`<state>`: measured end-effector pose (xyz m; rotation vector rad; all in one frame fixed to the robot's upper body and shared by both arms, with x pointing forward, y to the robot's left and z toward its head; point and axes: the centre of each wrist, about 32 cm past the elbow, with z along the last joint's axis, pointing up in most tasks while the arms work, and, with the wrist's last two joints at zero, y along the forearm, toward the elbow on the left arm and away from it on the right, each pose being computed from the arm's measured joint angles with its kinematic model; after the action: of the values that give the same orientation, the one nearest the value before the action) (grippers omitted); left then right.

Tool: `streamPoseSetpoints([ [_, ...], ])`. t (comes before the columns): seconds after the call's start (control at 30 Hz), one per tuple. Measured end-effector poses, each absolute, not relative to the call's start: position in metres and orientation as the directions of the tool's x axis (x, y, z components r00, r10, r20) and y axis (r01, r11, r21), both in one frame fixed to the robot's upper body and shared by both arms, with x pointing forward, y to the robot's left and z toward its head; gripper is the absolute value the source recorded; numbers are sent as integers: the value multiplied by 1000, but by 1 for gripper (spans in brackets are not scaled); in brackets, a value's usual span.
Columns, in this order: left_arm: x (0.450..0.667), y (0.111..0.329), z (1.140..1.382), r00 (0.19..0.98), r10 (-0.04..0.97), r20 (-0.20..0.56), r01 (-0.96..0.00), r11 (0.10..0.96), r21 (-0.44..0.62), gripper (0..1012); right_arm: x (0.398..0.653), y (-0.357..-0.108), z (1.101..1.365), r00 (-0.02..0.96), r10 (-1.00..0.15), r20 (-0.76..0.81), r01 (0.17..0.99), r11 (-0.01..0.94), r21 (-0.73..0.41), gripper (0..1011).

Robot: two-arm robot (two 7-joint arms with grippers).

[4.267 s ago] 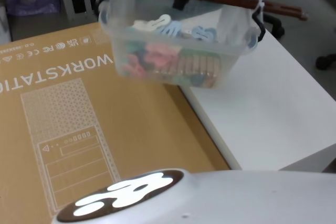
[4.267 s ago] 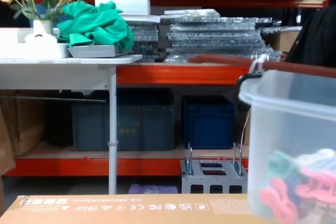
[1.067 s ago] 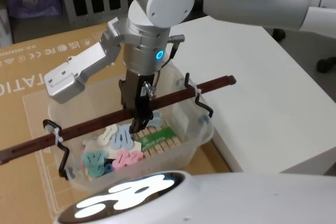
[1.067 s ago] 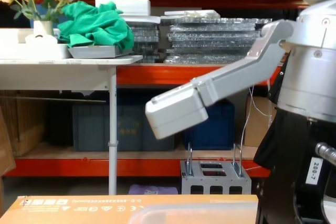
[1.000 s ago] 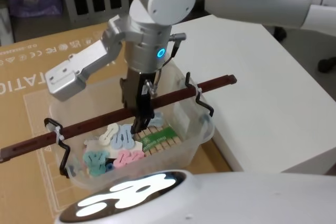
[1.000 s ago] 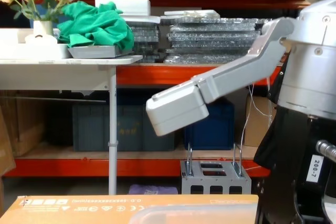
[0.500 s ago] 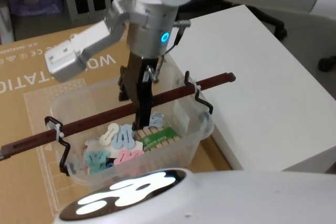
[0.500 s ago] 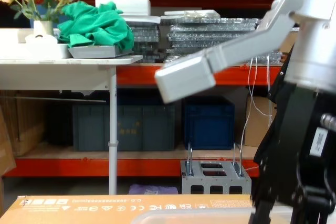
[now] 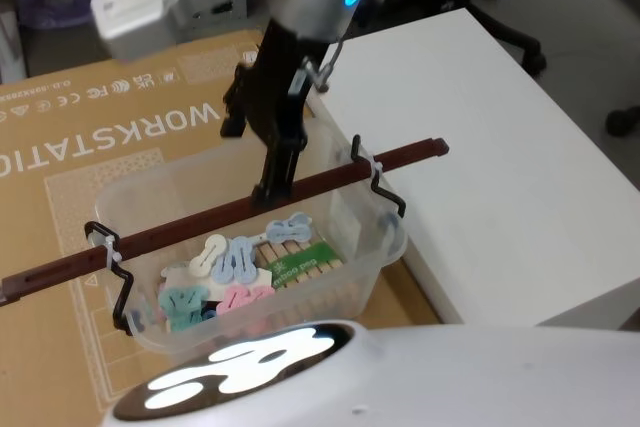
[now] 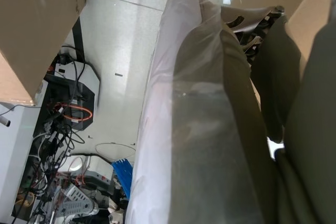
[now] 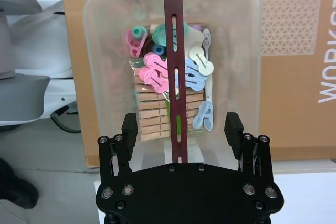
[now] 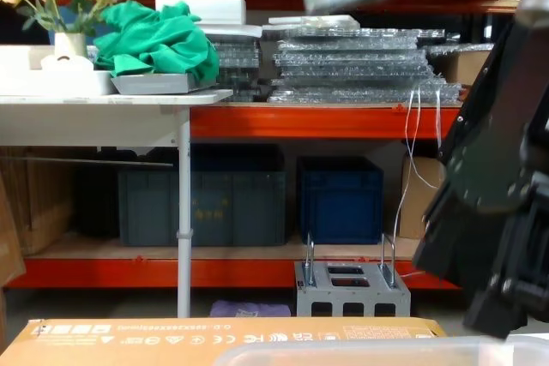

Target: Use one hand to grasp the basket and place it at the designated location.

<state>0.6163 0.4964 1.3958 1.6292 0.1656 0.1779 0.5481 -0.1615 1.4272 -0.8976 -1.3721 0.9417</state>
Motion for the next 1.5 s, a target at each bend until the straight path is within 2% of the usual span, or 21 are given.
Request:
streamPoseSetpoints([
  [0.33,616,496,1396,977,215,15,-1,-66,998,0,545,-185,1453,-24,893,449,-7,449,-894,1000],
  [0.63,616,496,1396,977,214,15,-1,-65,998,0,548,-192,1462,-16,880,475,-9,475,-880,1000],
  [1.1,616,496,1396,977,214,15,-1,-65,998,0,553,-187,1456,-7,883,470,-12,470,-883,1000],
  [1.5,616,496,1396,977,214,15,-1,-65,998,0,557,-166,1435,6,907,422,-17,422,-906,1000],
])
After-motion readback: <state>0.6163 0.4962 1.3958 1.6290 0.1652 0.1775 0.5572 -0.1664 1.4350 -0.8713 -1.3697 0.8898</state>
